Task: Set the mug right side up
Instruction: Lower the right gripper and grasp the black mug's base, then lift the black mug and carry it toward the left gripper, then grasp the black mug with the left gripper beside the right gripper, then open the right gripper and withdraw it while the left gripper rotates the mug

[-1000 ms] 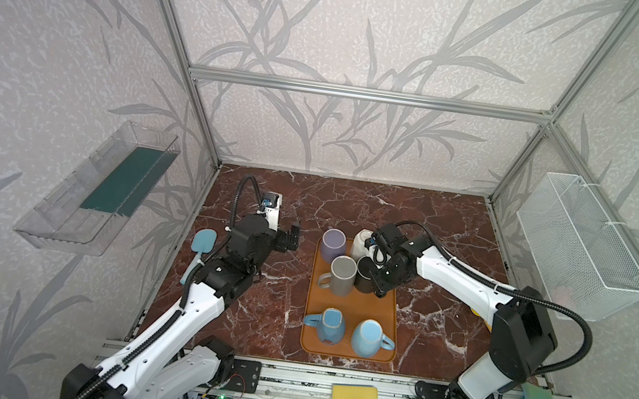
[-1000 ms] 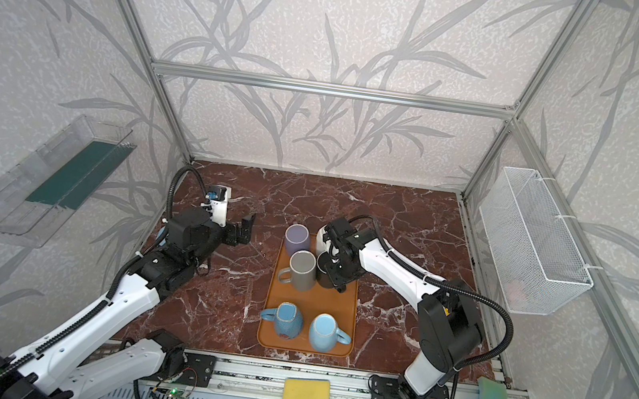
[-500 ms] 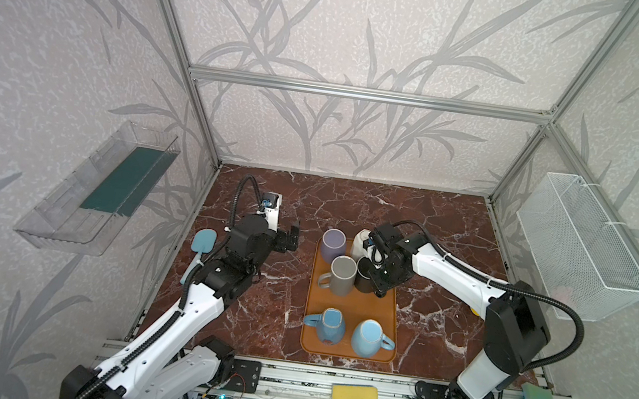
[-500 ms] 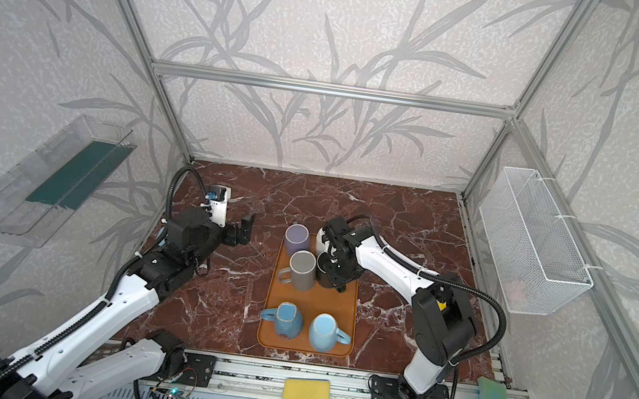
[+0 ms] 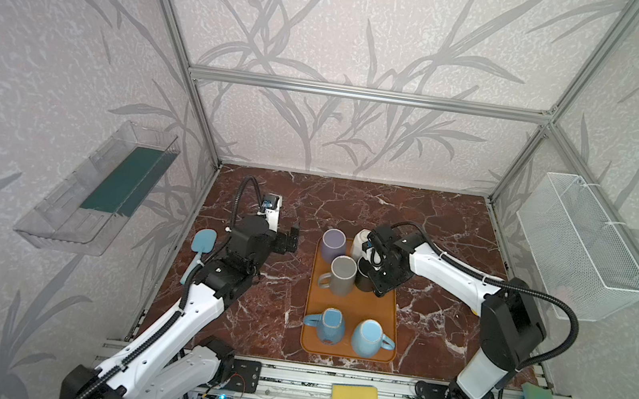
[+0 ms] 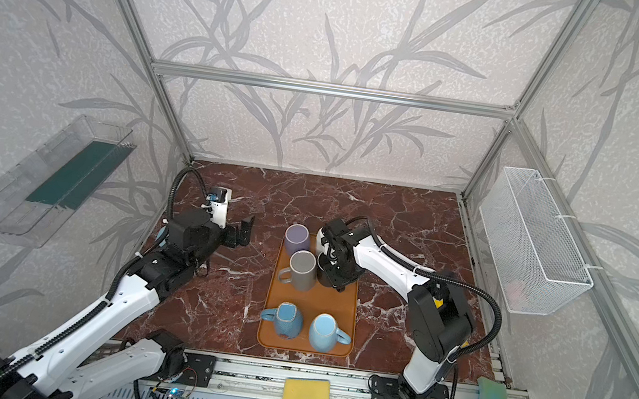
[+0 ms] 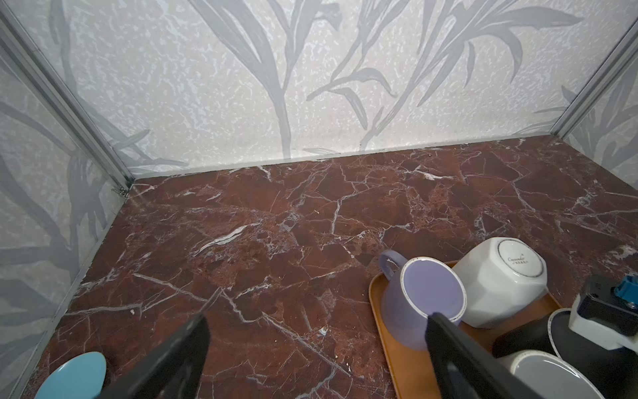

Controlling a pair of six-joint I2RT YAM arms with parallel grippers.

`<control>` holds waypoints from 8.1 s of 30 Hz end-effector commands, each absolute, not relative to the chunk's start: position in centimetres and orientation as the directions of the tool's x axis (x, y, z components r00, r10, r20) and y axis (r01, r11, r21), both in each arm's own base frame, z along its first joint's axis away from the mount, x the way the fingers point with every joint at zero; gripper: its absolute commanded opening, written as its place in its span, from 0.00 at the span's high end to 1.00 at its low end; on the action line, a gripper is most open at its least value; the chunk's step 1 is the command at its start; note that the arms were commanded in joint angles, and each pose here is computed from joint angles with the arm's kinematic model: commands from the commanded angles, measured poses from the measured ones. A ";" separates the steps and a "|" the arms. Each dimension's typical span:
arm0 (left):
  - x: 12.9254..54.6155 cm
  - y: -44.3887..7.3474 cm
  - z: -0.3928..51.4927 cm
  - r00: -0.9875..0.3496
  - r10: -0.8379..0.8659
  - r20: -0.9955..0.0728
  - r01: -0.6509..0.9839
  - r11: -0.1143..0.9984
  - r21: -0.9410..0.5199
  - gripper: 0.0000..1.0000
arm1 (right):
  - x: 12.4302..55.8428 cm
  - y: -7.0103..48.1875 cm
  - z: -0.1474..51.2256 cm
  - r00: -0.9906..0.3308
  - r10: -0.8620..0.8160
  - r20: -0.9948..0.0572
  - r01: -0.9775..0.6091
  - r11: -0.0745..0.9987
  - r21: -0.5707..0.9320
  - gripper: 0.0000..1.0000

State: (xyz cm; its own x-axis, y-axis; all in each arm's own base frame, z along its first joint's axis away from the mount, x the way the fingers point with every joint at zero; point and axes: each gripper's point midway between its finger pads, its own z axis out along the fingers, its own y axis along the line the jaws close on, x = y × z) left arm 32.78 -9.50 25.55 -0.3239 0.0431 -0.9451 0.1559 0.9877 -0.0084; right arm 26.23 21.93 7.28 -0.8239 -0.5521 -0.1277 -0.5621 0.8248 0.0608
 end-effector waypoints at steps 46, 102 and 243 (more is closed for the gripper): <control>32.6 -12.9 26.9 -0.349 -0.074 -0.934 0.280 0.943 -0.179 0.01 | 31.1 24.4 23.7 -0.572 -0.218 -0.791 -0.665 0.687 0.292 1.00; 31.8 -22.4 35.2 -0.582 -0.319 -0.748 0.769 0.084 -0.634 0.17 | 31.6 31.9 38.3 -0.464 0.102 -0.880 -0.886 -0.025 0.464 1.00; 36.3 -18.9 30.9 -0.557 -0.337 -0.759 0.518 0.573 -0.635 1.00 | 29.8 30.0 30.5 -0.564 -0.012 -0.825 -0.821 0.116 0.560 0.46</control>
State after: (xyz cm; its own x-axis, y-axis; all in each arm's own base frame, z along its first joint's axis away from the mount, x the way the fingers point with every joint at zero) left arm 35.79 -20.01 27.16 -0.6654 -0.3436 -0.6627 0.4613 0.5087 -0.7269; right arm 30.02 30.90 29.56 -0.5874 -0.0325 -0.8087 -0.8071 0.0981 0.5823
